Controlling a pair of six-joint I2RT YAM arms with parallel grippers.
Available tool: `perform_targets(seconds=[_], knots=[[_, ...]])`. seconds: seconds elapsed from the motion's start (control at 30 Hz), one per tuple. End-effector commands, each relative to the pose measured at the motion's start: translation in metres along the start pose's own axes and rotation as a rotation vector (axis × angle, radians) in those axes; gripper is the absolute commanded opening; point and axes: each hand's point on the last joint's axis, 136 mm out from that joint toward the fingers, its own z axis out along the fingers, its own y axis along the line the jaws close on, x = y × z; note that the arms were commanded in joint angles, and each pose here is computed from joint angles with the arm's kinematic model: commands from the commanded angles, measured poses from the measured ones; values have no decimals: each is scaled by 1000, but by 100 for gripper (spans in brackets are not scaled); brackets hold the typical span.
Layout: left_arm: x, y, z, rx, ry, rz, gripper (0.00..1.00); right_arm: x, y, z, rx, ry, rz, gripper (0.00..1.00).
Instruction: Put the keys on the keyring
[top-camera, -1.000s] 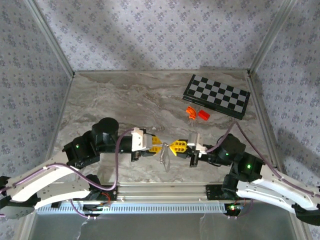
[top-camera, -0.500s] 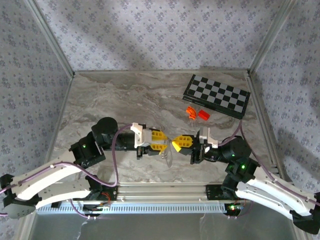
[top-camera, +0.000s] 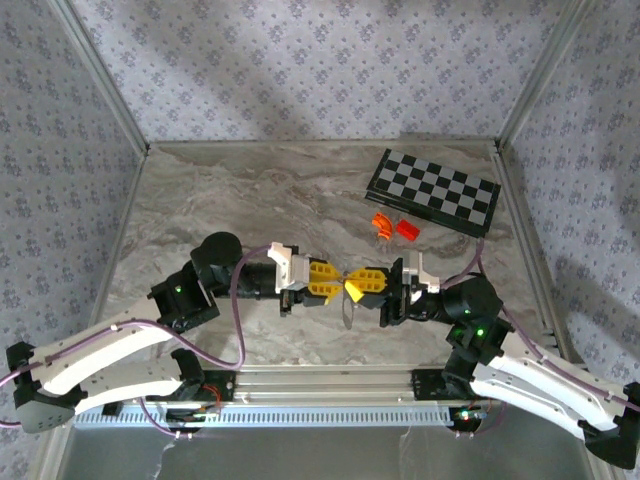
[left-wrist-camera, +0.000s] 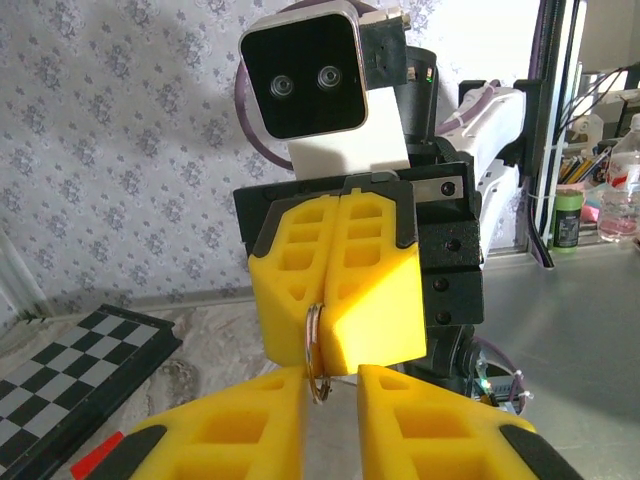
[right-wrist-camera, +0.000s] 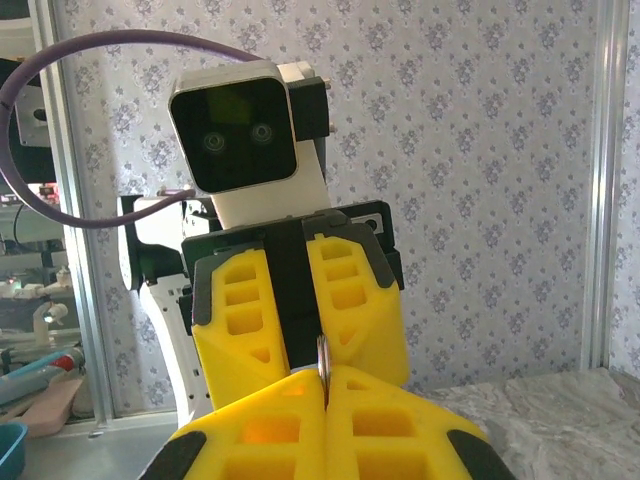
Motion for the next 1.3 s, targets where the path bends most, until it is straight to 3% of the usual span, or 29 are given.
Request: perform_targets(seconds=[0.0, 0.2, 0.37, 0.4, 0.5, 0.6, 0.87, 1.27], knots=[[-21, -3, -2, 24, -71, 27, 18, -12, 4, -2, -19, -54, -5, 0], [-25, -5, 0, 46, -83, 26, 0, -8, 3, -2, -18, -49, 4, 0], [-21, -5, -2, 35, -49, 34, 0, -4, 0, -3, -3, -23, 1, 0], [-18, -2, -3, 18, -32, 37, 0, -4, -2, -3, 12, -9, -8, 4], [-7, 2, -7, -17, 48, 58, 0, 4, -6, -6, 55, 80, -60, 28], [8, 5, -10, -36, 147, 71, 0, 11, -8, -11, 88, 174, -114, 39], [38, 8, -14, -26, 354, 78, 0, 39, -10, -13, 115, 384, -193, 38], [50, 4, -11, 0, 423, 77, 0, 61, -13, -2, 142, 481, -263, 35]])
